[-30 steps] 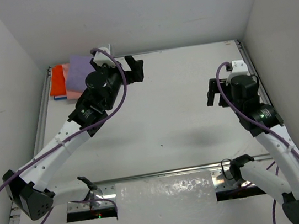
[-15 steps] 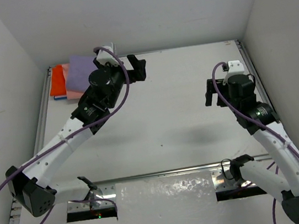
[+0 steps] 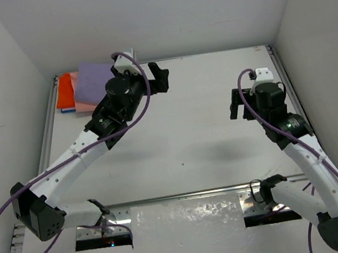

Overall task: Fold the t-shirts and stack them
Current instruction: Put the neatly folded tshirt into the corner of the board with the left arm

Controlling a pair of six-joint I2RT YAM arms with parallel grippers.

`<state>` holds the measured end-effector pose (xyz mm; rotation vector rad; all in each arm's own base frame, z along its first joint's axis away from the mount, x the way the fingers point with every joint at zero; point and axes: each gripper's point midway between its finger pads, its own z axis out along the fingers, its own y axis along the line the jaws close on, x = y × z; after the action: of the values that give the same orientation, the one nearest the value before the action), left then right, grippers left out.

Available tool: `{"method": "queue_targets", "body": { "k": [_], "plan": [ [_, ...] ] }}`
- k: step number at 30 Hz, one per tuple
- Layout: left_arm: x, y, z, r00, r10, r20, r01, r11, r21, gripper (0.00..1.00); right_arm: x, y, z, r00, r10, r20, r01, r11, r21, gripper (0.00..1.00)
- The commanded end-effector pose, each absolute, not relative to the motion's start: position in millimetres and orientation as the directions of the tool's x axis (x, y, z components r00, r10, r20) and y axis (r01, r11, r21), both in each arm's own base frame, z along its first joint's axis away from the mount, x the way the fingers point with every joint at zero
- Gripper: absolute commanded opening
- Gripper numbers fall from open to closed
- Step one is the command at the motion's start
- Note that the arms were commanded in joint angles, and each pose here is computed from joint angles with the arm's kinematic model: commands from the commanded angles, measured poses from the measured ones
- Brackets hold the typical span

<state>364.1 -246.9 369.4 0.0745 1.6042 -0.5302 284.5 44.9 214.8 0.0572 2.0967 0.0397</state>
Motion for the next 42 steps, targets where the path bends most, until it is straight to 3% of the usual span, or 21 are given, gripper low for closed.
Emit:
{"method": "queue_targets", "body": {
  "k": [1, 42],
  "plan": [
    [365, -245, 403, -0.053, -0.331, -0.942, 0.381, 0.865, -0.326, 1.00, 293, 49, 236, -0.449, 0.067, -0.891, 0.011, 0.998, 0.070, 0.99],
    [356, -228, 422, -0.014, -0.328, -0.944, 0.381, 0.871, -0.308, 1.00, 293, 51, 247, -0.408, 0.121, -0.905, 0.028, 0.992, 0.121, 0.99]
  ]
}}
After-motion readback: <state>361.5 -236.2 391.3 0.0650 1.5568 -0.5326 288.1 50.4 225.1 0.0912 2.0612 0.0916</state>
